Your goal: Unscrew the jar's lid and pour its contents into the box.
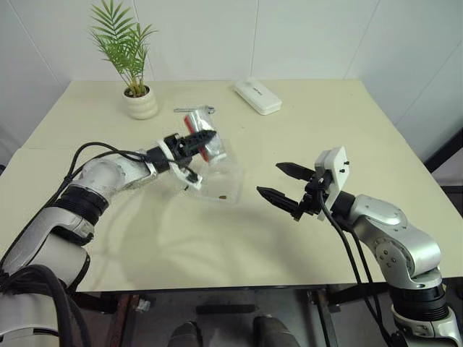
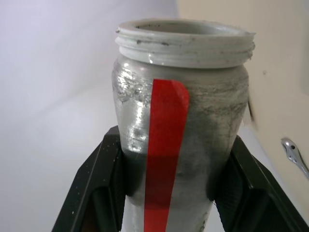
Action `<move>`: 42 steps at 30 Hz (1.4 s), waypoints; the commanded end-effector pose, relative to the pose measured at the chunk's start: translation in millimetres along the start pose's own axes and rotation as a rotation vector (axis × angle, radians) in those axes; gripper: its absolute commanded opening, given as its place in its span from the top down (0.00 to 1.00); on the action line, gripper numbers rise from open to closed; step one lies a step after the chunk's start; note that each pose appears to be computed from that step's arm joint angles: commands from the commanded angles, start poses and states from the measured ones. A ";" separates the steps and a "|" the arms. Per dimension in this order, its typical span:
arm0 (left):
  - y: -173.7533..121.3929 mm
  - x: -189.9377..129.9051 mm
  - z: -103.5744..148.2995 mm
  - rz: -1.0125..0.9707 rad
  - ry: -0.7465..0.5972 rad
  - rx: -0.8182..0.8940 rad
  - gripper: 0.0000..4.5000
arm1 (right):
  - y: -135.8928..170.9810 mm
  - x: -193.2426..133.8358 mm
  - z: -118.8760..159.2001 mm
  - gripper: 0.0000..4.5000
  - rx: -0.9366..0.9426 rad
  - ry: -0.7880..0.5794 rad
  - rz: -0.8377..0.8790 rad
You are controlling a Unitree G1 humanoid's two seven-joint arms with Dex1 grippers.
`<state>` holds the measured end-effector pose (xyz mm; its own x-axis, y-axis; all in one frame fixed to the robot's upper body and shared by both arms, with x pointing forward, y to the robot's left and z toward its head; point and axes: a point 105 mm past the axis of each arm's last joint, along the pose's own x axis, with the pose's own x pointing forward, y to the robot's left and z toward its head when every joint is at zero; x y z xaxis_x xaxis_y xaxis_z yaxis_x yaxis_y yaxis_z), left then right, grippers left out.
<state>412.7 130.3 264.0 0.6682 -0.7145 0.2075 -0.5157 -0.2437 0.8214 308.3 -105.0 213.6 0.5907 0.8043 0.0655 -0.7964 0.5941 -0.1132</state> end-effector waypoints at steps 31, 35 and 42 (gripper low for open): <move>-128.8 -158.2 -94.4 0.319 0.945 -1.897 0.21 | 0.5 1.2 6.1 0.00 -0.193 0.037 0.108; -127.1 -161.4 -95.6 0.328 0.935 -1.890 0.00 | 1.3 2.0 5.9 0.00 -0.189 0.031 0.110; -134.6 -182.0 -81.3 0.189 0.901 -1.896 0.00 | 4.2 1.2 6.4 0.00 -0.184 0.021 0.115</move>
<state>407.8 339.4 140.6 0.9976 -0.0495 -0.0479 0.0502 0.9987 0.0122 311.4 -104.9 208.0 0.5238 0.8517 -0.0178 -0.8258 0.5026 -0.2559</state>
